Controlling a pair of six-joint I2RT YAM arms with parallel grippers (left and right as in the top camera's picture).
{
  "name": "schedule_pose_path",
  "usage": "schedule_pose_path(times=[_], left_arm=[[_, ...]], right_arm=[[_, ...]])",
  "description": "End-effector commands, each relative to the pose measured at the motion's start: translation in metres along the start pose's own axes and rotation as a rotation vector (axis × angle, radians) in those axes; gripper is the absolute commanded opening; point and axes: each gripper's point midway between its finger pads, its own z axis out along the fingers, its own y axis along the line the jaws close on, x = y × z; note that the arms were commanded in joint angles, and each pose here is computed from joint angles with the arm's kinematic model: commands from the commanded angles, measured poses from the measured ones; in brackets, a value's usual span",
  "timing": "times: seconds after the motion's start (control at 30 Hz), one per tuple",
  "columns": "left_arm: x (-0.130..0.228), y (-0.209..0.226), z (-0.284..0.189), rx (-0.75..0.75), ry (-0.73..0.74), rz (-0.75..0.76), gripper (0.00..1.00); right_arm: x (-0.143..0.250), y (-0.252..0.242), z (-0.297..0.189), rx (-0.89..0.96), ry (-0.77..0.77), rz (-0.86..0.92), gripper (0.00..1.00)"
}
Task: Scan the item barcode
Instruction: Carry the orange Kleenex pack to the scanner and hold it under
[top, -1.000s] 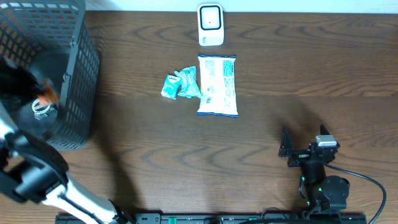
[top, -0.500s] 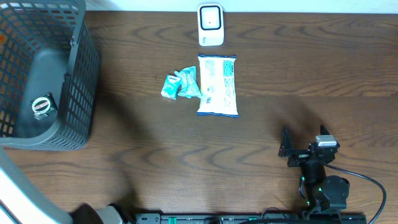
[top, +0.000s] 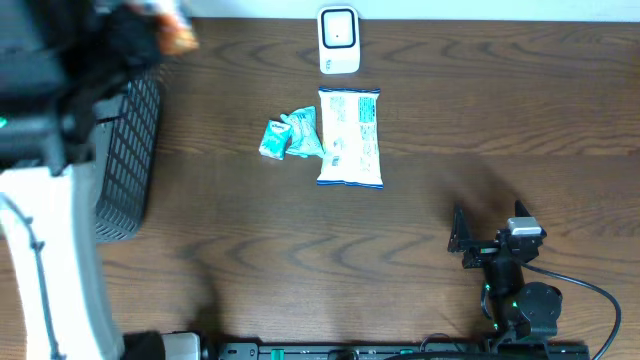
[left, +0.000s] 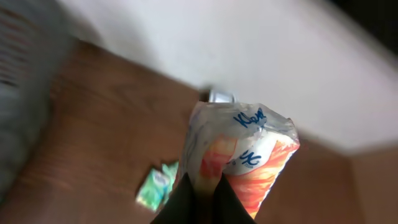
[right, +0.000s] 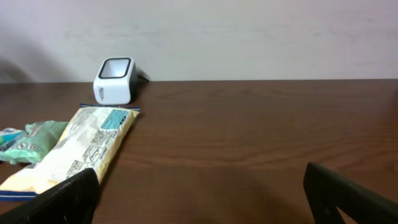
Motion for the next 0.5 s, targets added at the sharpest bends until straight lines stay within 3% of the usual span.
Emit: schedule_pose_path(times=[0.0, 0.27, 0.47], left_arm=[[0.029, -0.009, 0.038, 0.003, 0.125, 0.171, 0.08], [0.089, 0.033, 0.114, -0.268, 0.352, 0.225, 0.08], [0.136, 0.06, 0.155, -0.37, 0.529, 0.204, 0.07]], right_arm=[[0.0, -0.005, 0.0, 0.02, -0.001, 0.005, 0.99], [0.0, -0.005, 0.0, 0.02, -0.001, 0.005, 0.99], [0.0, -0.005, 0.0, 0.02, -0.001, 0.005, 0.99]])
